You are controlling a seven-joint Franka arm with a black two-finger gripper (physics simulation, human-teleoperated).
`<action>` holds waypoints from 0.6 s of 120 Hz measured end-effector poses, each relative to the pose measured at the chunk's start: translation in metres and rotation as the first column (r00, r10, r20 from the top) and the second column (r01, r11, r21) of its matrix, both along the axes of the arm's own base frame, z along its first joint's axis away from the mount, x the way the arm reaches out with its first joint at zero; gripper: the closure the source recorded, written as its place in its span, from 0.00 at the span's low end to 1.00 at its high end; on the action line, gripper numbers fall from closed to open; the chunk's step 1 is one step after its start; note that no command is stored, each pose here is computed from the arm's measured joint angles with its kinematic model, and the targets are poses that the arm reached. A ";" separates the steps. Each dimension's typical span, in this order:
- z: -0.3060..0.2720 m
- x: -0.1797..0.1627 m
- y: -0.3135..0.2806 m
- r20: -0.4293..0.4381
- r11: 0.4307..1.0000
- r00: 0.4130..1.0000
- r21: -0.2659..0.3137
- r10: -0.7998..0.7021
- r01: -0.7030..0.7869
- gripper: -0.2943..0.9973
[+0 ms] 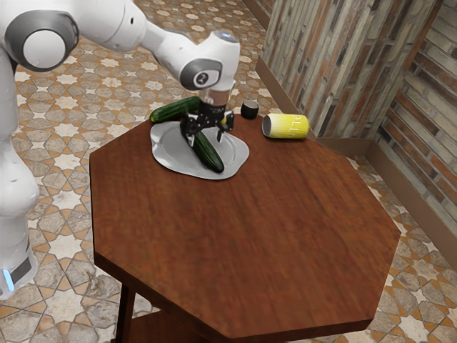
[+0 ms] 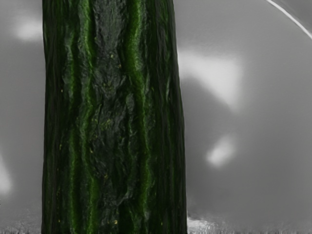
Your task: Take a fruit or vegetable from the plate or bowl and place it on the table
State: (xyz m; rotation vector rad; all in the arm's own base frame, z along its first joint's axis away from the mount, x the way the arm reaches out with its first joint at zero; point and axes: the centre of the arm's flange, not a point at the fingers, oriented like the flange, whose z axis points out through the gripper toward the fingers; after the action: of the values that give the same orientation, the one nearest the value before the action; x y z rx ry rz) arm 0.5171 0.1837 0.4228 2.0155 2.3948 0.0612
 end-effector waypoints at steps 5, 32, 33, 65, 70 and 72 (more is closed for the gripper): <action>-0.003 0.001 -0.001 -0.004 1.000 1.000 -0.003 -0.002 0.002 0.23; -0.013 0.005 -0.005 -0.012 1.000 1.000 -0.018 -0.006 0.005 0.26; -0.013 0.005 -0.005 -0.012 1.000 1.000 -0.018 -0.006 0.006 0.27; -0.010 0.001 0.004 -0.005 1.000 1.000 -0.016 -0.004 0.003 0.54; -0.008 0.001 0.006 -0.002 1.000 1.000 -0.014 -0.002 0.002 0.55; -0.006 0.000 0.007 0.001 1.000 1.000 -0.013 -0.002 0.002 0.55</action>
State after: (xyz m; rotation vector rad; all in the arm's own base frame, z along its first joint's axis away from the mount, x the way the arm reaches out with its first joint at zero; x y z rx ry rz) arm 0.5173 0.1903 0.4167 2.0116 2.3869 0.0466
